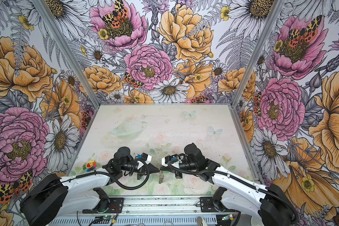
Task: Attach keys to a key ring
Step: Insert the key into the keyring.
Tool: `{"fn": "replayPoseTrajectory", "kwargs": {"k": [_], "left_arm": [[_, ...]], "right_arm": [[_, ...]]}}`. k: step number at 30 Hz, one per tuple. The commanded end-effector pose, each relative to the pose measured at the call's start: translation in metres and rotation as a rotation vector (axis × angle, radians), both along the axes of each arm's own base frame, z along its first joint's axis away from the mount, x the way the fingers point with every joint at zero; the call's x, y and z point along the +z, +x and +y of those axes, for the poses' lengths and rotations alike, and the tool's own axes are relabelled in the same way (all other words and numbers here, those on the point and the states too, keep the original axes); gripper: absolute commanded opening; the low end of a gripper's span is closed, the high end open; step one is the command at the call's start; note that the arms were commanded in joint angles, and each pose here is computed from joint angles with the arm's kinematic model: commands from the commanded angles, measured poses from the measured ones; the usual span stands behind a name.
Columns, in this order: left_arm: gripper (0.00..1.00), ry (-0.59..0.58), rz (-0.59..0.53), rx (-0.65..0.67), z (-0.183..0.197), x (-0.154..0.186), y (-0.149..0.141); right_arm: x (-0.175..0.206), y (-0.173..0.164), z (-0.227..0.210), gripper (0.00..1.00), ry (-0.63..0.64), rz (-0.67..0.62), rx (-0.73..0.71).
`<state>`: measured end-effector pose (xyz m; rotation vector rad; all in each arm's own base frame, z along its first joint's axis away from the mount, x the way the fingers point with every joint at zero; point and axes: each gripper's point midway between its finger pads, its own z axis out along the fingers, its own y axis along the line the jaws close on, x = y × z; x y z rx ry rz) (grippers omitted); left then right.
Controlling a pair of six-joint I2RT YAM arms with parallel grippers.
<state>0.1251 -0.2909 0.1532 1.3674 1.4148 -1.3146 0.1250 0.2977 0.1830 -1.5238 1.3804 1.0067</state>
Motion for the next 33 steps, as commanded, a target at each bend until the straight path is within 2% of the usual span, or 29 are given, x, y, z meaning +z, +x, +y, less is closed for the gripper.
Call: {"fn": "replayPoseTrajectory", "kwargs": {"k": [1, 12, 25, 30, 33], "left_arm": [[0.00, -0.049, -0.037, -0.028, -0.006, 0.020, 0.001], [0.00, -0.060, -0.065, -0.103, -0.009, 0.018, -0.016], [0.00, -0.072, -0.079, -0.116, -0.008, 0.022, -0.020], [0.00, -0.071, -0.088, -0.106, -0.007, 0.022, -0.019], [0.00, -0.070, -0.089, -0.100, -0.008, 0.021, -0.017]], "right_arm": [[0.004, -0.004, 0.006, 0.00, -0.008, -0.007, 0.036], [0.001, 0.005, 0.008, 0.00, -0.027, -0.026, 0.010], [0.001, 0.012, 0.008, 0.00, -0.042, -0.059, -0.010], [-0.002, 0.015, 0.006, 0.04, -0.051, -0.069, -0.031], [-0.002, 0.016, 0.005, 0.01, -0.053, -0.078, -0.039]]}}
